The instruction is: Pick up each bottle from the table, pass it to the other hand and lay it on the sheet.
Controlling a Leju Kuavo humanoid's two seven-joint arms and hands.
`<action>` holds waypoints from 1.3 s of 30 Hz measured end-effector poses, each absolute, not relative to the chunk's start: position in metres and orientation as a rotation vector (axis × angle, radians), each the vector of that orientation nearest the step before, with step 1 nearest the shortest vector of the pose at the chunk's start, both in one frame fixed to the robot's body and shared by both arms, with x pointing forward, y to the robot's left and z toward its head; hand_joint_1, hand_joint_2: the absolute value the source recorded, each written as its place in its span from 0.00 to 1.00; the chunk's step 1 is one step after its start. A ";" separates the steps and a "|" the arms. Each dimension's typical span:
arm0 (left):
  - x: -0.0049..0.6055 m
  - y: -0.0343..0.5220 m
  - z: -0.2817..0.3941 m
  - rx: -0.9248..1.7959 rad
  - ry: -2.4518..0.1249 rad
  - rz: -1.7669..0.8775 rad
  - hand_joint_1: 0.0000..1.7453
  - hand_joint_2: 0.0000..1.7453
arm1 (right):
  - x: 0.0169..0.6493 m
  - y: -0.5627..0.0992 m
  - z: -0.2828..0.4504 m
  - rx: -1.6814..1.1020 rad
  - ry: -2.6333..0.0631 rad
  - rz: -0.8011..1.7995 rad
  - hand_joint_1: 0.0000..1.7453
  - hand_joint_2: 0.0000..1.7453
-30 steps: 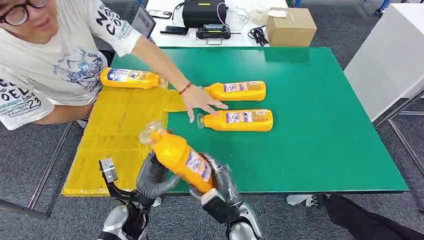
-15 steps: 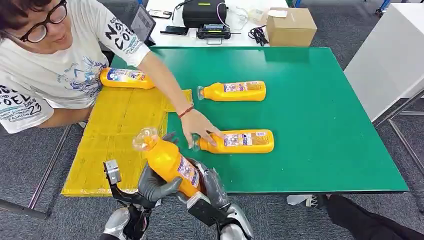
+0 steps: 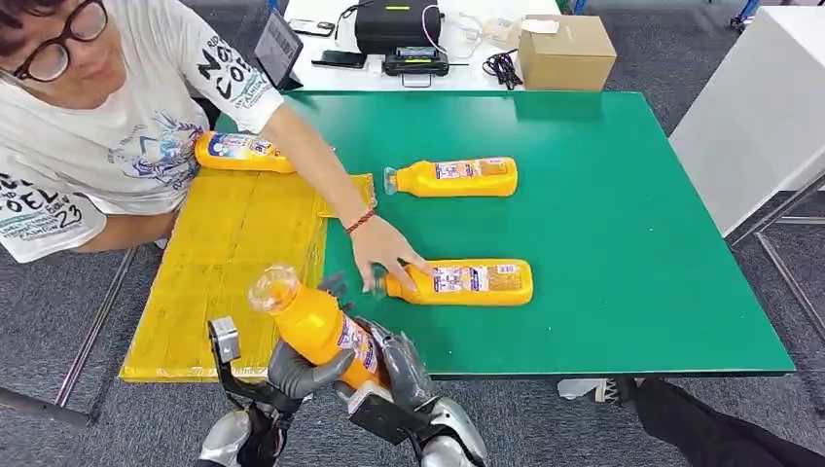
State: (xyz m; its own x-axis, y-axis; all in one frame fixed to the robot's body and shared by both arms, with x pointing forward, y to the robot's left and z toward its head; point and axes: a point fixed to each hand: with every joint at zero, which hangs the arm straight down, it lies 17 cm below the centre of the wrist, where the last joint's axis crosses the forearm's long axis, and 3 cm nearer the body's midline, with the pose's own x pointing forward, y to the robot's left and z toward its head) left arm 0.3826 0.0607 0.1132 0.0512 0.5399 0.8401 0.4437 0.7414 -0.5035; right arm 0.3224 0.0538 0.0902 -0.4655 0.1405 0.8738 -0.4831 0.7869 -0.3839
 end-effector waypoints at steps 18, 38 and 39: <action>0.384 0.075 0.122 -0.862 -1.606 0.160 1.00 1.00 | 0.321 0.062 0.084 0.255 -1.901 0.800 0.04 1.00; 0.440 0.177 0.149 -0.259 -1.873 0.238 1.00 1.00 | 0.332 0.014 0.206 0.352 -2.143 0.434 0.00 0.00; 0.442 0.181 0.151 -0.248 -1.880 0.243 1.00 1.00 | 0.331 0.009 0.215 0.353 -2.166 0.416 0.00 0.00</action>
